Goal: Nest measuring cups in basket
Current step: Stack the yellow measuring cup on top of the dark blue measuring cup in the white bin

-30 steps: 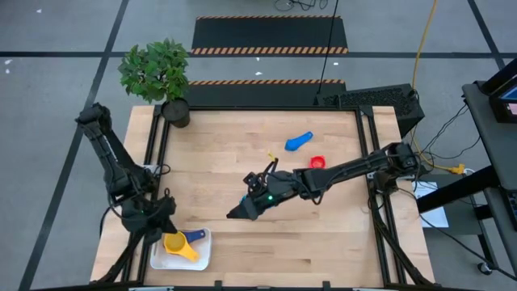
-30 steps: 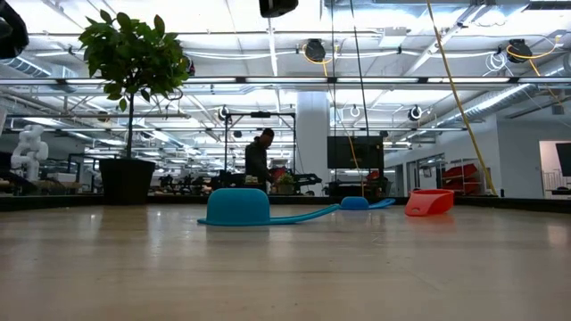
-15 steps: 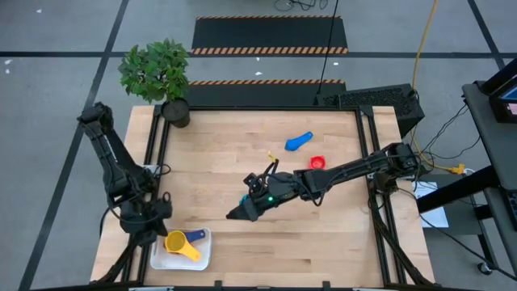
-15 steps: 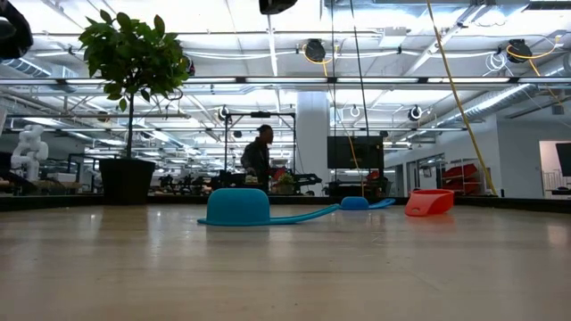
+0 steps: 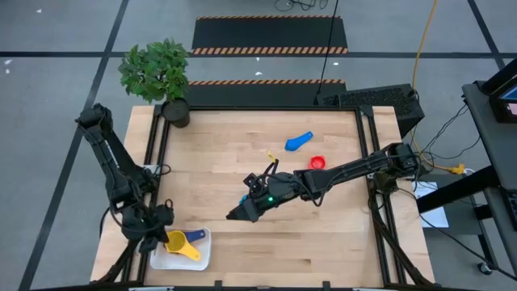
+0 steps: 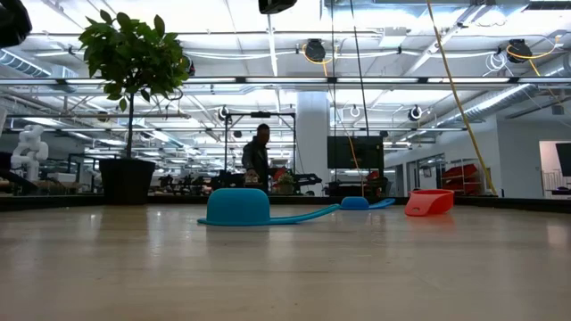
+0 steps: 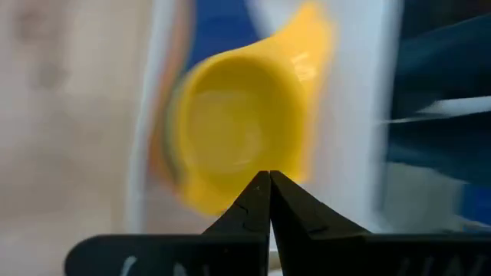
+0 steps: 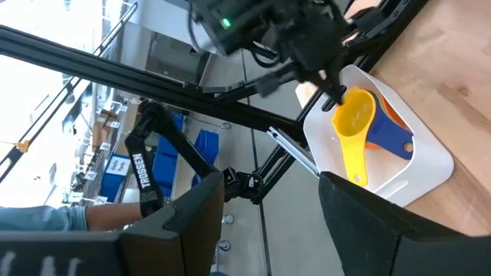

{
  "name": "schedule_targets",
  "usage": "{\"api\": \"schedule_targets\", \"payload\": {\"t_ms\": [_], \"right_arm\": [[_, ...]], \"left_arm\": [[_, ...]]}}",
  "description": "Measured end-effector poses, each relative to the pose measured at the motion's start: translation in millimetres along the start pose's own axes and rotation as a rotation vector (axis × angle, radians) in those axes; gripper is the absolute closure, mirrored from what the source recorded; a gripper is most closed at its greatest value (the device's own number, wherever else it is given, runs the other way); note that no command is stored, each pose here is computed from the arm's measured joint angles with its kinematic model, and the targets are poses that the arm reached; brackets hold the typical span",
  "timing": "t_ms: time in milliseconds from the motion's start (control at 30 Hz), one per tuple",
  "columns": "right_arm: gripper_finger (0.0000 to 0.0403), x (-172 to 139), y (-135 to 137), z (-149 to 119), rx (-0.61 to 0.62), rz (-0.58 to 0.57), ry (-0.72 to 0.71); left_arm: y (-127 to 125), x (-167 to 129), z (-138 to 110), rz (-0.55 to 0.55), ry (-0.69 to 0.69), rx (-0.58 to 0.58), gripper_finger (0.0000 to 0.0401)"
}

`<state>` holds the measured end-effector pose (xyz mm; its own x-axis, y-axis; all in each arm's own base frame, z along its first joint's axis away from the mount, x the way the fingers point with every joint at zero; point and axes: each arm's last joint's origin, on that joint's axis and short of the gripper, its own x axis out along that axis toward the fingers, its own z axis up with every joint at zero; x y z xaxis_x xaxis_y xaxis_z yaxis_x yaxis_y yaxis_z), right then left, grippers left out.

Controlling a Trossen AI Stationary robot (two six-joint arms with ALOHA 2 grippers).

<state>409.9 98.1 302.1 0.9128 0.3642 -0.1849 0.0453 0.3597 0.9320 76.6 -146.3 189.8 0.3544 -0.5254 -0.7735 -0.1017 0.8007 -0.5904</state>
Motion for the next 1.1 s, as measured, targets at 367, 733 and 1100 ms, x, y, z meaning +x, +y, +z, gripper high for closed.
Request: {"api": "schedule_targets", "payload": {"t_ms": [367,733,1100], "right_arm": [[0.0195,1,3,-8,0.006,0.007,0.021],[0.0195,1,2,-6,-0.002,0.006,0.02],[0.0195,2,5,-14,0.019,0.001,0.005]], "left_arm": [[-9,12,2,-0.051,-0.012,-0.022,0.0397],[-31,12,8,-0.255,-0.09,0.073,0.0394],[-34,52,10,-0.212,-0.07,0.234,0.0397]]}}
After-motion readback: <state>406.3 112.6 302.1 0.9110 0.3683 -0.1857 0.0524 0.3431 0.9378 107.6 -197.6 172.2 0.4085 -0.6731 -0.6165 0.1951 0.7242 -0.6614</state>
